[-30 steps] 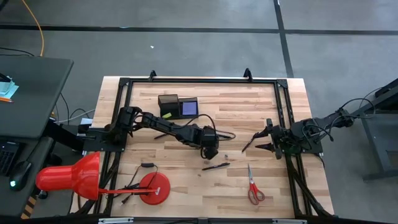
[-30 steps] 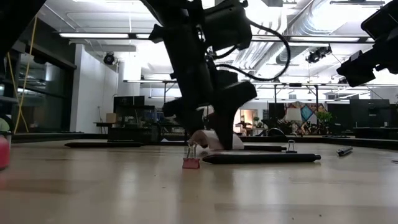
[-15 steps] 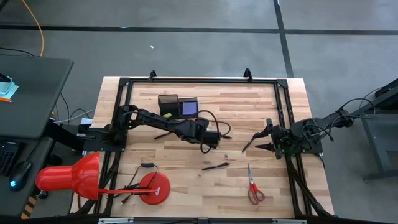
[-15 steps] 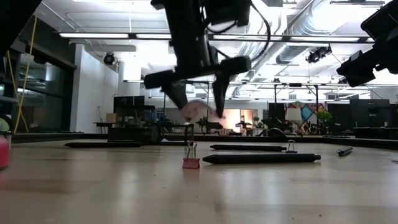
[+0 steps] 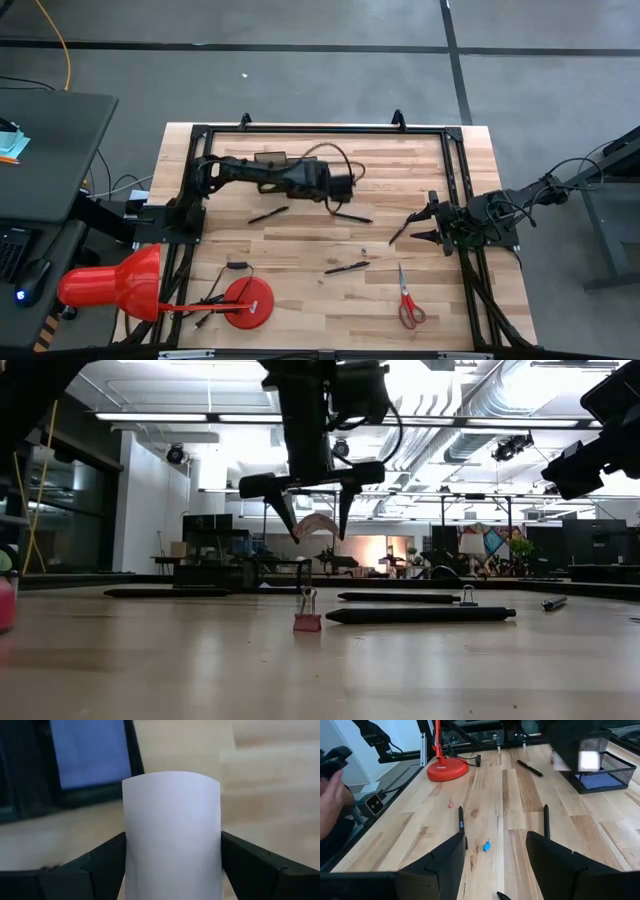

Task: Pick and place office supplies into organizer
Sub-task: Put the pink sticky note into the desk organizer

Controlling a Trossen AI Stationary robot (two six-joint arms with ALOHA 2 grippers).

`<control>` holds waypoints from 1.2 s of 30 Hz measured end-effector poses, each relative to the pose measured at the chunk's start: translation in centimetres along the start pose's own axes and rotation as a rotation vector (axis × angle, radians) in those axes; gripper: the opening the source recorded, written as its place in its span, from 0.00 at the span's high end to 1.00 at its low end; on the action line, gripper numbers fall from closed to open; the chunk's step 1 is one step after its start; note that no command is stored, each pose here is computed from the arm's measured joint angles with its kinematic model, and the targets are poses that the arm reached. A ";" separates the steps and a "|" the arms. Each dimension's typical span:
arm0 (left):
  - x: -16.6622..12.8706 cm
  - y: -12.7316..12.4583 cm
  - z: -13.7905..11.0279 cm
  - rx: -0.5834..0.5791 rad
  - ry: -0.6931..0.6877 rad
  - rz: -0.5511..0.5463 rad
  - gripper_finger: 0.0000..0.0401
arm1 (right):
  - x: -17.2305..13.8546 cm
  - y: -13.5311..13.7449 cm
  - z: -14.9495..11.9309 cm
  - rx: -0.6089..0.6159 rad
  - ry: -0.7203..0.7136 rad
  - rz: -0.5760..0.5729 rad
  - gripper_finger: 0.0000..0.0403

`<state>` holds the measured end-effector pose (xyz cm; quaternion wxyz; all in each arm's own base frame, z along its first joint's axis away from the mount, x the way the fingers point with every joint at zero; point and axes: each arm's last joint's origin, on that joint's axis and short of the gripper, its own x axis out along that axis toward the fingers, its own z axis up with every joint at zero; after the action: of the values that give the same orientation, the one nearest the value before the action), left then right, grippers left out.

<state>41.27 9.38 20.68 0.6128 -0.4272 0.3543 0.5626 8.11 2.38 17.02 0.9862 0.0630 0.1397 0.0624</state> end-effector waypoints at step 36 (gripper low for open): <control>3.3 4.3 6.6 -0.113 0.021 0.223 0.30 | 0.0 0.0 0.0 0.000 0.000 0.000 0.49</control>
<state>37.05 16.76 19.61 0.5178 -0.4247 0.3737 0.6417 8.11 2.38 17.02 0.9862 0.0628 0.1398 0.0624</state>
